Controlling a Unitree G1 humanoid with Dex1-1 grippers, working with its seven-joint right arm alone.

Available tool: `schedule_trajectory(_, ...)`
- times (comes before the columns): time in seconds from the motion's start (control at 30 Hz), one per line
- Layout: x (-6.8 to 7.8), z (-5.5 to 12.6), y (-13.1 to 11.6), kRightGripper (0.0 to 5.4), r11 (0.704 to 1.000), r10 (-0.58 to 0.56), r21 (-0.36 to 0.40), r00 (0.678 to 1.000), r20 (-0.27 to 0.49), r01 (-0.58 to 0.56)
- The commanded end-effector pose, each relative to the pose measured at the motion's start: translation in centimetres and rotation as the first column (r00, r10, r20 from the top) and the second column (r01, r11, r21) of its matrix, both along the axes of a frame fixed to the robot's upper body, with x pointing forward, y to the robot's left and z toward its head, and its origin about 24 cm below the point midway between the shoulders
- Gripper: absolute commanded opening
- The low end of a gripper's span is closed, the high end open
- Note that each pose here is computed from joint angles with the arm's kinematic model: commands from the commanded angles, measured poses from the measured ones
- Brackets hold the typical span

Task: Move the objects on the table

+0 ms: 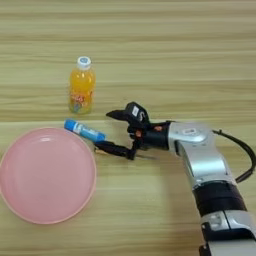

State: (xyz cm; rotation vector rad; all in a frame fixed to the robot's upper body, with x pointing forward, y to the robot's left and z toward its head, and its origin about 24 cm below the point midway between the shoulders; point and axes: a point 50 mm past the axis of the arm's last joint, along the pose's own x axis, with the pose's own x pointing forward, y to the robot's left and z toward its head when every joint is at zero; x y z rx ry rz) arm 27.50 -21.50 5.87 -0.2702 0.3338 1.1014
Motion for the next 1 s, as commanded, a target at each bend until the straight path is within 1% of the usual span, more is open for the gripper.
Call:
schedule_trajectory(0.03,0.4,3.0,-1.0,5.38,0.999,-0.002,-0.032,0.995,0.1,0.005)
schedule_trajectory(0.23,-0.4,2.1,-1.4,5.38,0.998,0.005,-0.066,0.999,0.049,-0.001)
schedule_trajectory(0.53,-0.5,-0.1,-1.5,5.38,0.993,-0.006,-0.115,1.0,-0.013,0.005)
schedule_trajectory(0.67,-0.7,-0.9,-1.6,4.93,0.993,-0.013,-0.119,0.999,-0.048,0.007)
schedule_trajectory(0.77,-0.9,-1.5,-1.5,4.72,0.992,-0.011,-0.123,0.998,-0.062,0.003)
schedule_trajectory(0.93,-0.9,-1.9,-1.5,4.16,0.992,-0.009,-0.127,0.997,-0.07,0.0)
schedule_trajectory(1.0,-0.9,-2.0,-1.5,3.89,0.994,-0.007,-0.109,0.997,-0.081,-0.001)
